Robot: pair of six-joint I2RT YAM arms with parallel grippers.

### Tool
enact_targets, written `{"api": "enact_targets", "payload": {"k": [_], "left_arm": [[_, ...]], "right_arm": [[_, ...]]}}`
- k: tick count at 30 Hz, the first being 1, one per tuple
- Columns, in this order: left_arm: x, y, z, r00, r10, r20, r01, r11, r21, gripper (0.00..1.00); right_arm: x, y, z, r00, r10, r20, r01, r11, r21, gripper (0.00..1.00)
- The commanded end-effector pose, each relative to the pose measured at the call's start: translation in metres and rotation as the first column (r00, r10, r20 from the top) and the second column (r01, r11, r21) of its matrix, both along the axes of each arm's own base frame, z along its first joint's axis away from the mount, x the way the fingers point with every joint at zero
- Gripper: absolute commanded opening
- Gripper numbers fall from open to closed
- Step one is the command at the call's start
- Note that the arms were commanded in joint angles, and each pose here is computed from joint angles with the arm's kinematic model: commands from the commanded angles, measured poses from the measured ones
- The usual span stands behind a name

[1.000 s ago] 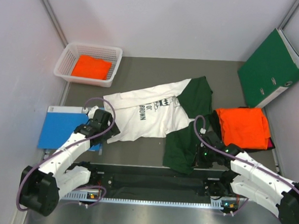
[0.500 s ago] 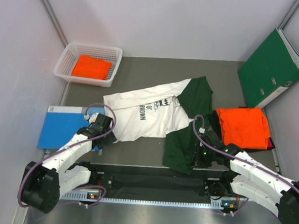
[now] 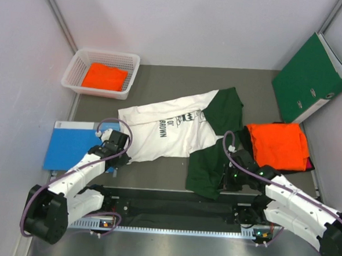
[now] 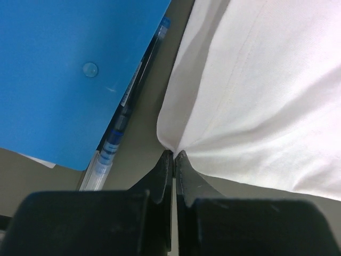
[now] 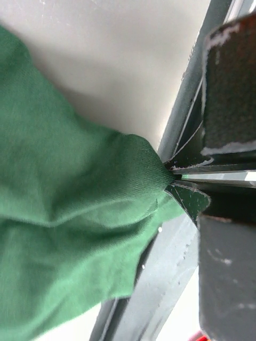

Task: Fold and stack the t-shirts
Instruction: Fold the tshirt

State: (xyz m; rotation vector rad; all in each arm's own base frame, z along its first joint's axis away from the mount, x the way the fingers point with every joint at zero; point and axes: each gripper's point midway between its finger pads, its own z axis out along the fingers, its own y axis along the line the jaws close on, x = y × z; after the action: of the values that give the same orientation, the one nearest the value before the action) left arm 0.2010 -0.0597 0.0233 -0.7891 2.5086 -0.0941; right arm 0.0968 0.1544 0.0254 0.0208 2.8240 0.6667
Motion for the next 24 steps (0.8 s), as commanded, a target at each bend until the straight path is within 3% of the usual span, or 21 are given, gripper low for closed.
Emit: {"api": "enact_targets", "payload": {"k": [1, 13, 24], "left_arm": [[0.005, 0.004, 0.02, 0.998, 0.018, 0.052, -0.018, 1.0, 0.012, 0.0], [0.028, 0.01, 0.052, 0.992, 0.021, 0.121, -0.029, 0.997, 0.068, 0.0], [0.036, 0.026, 0.072, 0.987, 0.061, 0.15, -0.083, 0.986, 0.148, 0.0]], "right_arm": [[0.019, 0.014, 0.042, 0.991, -0.015, 0.133, 0.001, 0.994, 0.106, 0.0], [0.047, 0.009, 0.112, 0.928, -0.138, 0.347, 0.073, 0.978, 0.194, 0.0], [0.055, -0.033, 0.123, 0.883, -0.248, 0.399, 0.242, 0.968, 0.066, 0.0]]}}
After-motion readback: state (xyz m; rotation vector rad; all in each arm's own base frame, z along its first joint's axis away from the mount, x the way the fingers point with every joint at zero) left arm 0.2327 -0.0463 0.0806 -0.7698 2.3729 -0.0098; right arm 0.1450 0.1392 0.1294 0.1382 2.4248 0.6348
